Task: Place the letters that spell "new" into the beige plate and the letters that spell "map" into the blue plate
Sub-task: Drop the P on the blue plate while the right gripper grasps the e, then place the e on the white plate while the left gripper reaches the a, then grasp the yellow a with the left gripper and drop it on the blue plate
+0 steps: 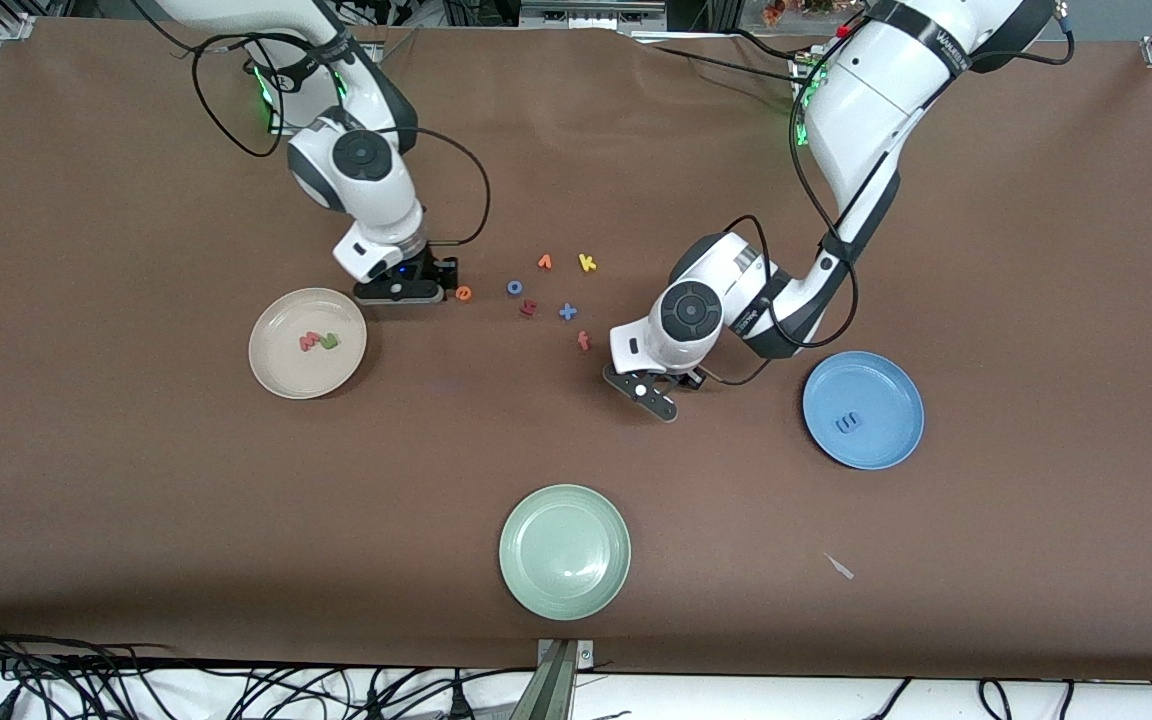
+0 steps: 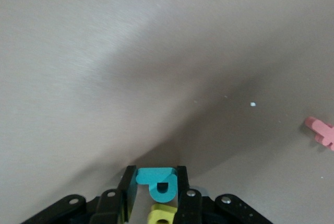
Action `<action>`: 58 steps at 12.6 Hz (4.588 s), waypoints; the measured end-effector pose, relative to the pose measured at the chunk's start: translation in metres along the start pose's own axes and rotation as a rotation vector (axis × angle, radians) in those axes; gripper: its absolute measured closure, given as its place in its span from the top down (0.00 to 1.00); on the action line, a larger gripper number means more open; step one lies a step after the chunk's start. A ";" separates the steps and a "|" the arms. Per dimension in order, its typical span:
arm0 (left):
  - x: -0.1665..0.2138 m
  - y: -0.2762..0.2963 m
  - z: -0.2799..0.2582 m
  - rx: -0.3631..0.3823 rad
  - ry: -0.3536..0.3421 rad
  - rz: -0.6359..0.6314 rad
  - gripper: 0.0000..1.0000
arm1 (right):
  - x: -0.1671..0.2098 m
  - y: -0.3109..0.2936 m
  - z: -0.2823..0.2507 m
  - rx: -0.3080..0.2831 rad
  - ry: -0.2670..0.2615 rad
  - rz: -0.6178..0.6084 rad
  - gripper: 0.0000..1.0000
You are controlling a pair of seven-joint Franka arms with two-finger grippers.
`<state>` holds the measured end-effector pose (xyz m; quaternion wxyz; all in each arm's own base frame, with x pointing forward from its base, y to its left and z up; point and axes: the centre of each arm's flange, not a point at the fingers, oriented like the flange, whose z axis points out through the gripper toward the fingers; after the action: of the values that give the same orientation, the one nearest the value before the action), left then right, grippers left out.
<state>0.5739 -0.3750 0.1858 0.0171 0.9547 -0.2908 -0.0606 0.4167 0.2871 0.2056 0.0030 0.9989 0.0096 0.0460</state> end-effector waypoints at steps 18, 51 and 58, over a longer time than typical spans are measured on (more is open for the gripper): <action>-0.043 -0.157 -0.082 -0.061 -0.099 0.036 1.00 | 0.007 -0.023 0.026 0.038 0.016 -0.047 0.29; -0.105 -0.237 -0.124 0.096 -0.050 -0.123 0.27 | 0.171 0.245 -0.344 0.025 -0.203 -0.169 1.00; -0.121 -0.286 -0.173 0.089 0.051 -0.213 0.73 | 0.176 0.244 -0.381 0.024 -0.183 -0.172 1.00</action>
<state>0.6546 -0.0709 0.3511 -0.0245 0.9813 -0.1895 -0.0250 0.5619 0.0483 0.6026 -0.0039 0.9944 0.0957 -0.0457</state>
